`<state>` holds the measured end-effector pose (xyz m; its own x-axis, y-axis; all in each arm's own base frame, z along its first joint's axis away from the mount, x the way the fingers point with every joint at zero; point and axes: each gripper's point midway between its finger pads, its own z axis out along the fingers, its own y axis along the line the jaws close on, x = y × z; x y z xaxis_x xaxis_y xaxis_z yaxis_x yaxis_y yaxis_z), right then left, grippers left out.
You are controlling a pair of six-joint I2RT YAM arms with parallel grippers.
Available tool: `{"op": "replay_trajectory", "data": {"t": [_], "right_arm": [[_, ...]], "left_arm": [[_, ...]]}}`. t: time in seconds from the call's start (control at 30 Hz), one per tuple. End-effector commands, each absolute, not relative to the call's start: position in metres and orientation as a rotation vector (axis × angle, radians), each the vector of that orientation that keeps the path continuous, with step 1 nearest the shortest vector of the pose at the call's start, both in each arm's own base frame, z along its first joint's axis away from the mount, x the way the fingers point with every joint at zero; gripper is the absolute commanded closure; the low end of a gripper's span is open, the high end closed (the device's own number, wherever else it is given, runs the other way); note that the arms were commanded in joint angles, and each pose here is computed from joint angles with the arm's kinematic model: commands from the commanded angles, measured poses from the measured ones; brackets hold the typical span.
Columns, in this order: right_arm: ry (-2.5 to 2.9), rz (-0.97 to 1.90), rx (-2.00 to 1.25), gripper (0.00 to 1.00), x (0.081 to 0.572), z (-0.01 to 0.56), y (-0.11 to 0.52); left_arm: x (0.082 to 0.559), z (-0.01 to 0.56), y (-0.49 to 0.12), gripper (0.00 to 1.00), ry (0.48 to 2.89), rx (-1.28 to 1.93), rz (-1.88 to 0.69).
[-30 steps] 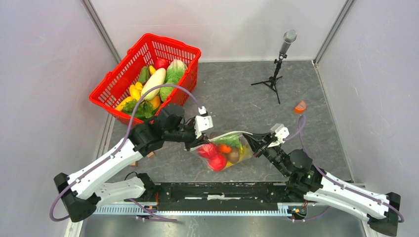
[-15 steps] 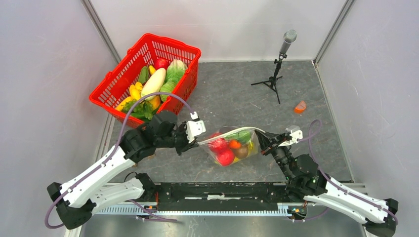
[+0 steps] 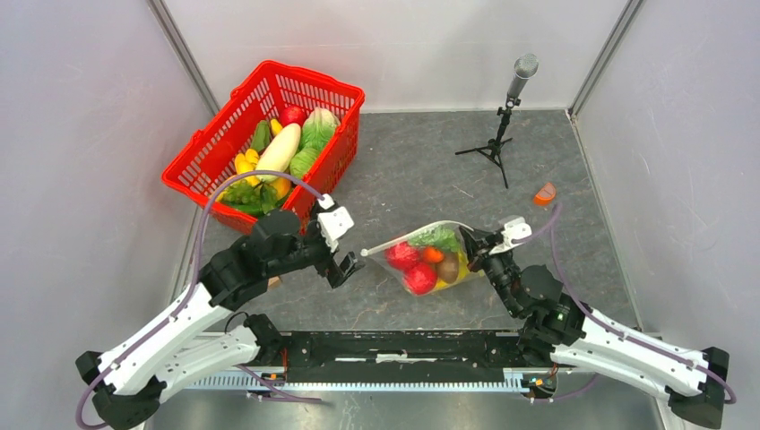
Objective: Place the food in the zip-top bag and seal the zipper
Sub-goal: Zip the zipper food storage bag at the center of the board, then place the zipper food storage bag at the center of the board, then reset both arms
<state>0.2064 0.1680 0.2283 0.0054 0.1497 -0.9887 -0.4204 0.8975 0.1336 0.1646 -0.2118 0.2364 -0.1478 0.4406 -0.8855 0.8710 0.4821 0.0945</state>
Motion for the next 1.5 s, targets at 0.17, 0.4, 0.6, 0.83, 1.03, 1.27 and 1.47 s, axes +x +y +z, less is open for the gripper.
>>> {"op": "replay_trajectory", "data": {"t": [0.17, 0.4, 0.6, 0.83, 1.03, 1.27, 1.47], "right_arm": [[1.403, 0.11, -0.349, 1.0, 0.245, 0.347, 0.171], [1.371, 0.235, -0.718, 1.0, 0.239, 0.33, 0.232], [1.432, 0.846, -1.178, 0.8, 0.132, 0.21, 0.292], [1.335, 0.969, -1.172, 0.28, 0.098, 0.213, 0.284], [1.254, 0.875, -0.961, 0.2, 0.123, 0.249, 0.269], [1.626, 0.516, -0.412, 0.2, 0.202, 0.212, 0.215], [1.718, 0.228, -0.12, 0.11, 0.233, 0.199, 0.155]], "left_arm": [[0.187, 0.287, -0.221, 0.0, 1.657, 0.799, -0.636], [0.186, 0.293, -0.218, 0.0, 1.669, 0.721, -0.674], [0.187, 0.301, -0.202, 0.0, 1.638, 0.65, -0.628], [0.19, 0.309, -0.205, 0.0, 1.657, 0.667, -0.624], [0.192, 0.301, -0.212, 0.0, 1.712, 0.685, -0.628], [0.203, 0.299, -0.208, 0.0, 1.77, 0.605, -0.596], [0.247, 0.296, -0.179, 0.0, 1.905, 0.378, -0.5]]}}
